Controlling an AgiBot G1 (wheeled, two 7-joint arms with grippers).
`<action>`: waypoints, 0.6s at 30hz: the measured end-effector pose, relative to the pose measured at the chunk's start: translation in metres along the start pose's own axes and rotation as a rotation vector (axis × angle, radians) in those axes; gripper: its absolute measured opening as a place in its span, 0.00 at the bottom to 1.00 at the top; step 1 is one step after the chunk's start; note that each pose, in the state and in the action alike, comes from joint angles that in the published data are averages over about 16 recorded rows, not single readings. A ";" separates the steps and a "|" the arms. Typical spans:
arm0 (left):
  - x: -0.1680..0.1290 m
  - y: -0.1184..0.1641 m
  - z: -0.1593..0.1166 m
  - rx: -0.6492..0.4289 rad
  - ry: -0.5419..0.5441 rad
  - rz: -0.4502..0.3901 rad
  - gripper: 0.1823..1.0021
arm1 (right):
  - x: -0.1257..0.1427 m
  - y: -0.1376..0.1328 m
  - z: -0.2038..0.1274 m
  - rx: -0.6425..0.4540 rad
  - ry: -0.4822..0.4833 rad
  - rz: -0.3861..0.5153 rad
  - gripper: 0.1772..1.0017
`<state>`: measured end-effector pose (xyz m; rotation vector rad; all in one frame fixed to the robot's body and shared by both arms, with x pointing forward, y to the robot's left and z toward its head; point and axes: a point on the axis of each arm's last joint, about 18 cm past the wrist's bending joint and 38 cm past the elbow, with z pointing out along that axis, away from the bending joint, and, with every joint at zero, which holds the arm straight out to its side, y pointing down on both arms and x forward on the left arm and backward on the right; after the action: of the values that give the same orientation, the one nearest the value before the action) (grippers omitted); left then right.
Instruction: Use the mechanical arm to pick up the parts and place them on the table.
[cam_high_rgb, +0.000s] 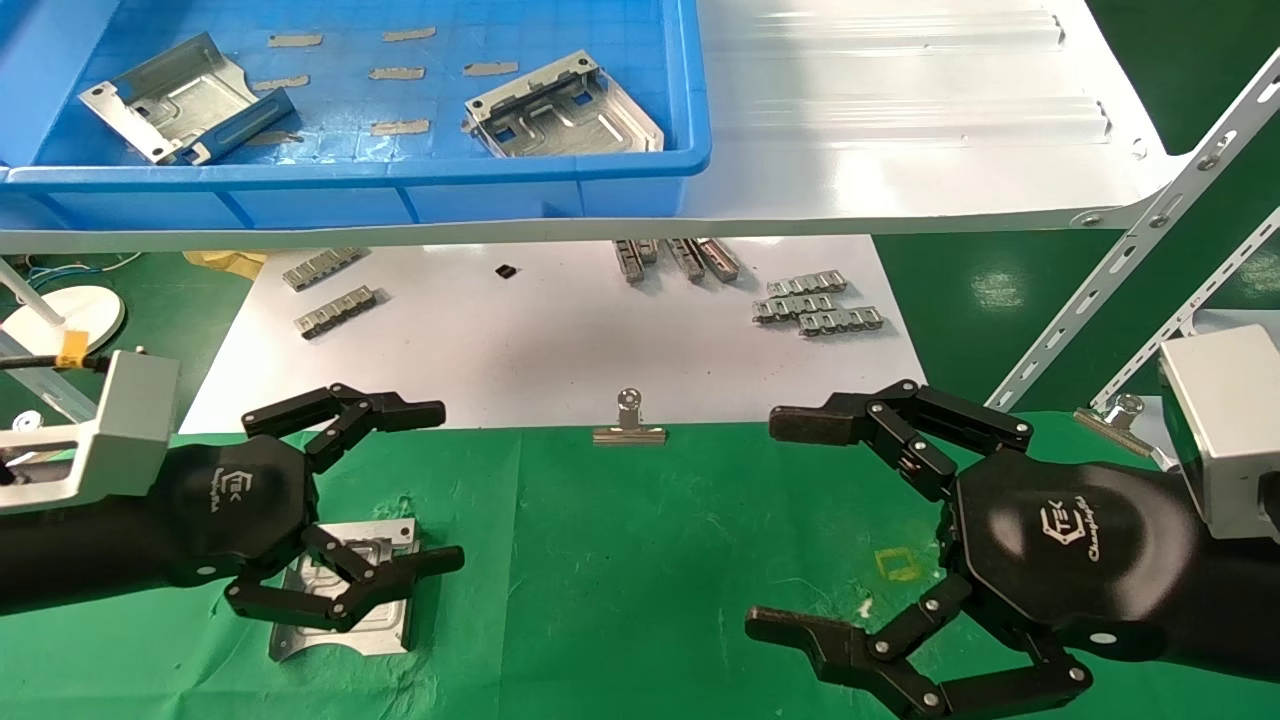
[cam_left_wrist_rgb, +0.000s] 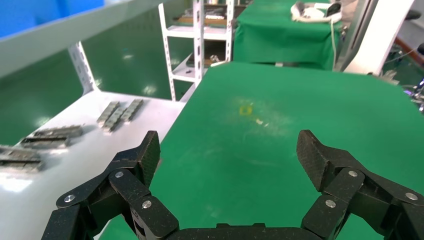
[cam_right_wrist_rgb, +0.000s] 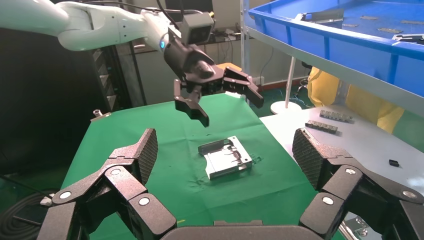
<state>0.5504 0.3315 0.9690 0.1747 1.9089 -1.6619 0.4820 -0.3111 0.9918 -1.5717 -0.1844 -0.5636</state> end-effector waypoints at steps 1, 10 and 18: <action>0.002 -0.003 0.000 0.006 0.004 -0.002 1.00 | 0.000 0.000 0.000 0.000 0.000 0.000 1.00; 0.023 -0.027 0.003 0.054 0.045 -0.019 1.00 | 0.000 0.000 0.000 0.000 0.000 0.000 1.00; 0.043 -0.048 0.003 0.082 0.084 -0.029 1.00 | 0.000 0.000 0.000 0.000 0.000 0.000 1.00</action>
<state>0.4938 0.3067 0.9882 0.2541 1.9134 -1.7788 0.4820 -0.3111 0.9918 -1.5717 -0.1843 -0.5636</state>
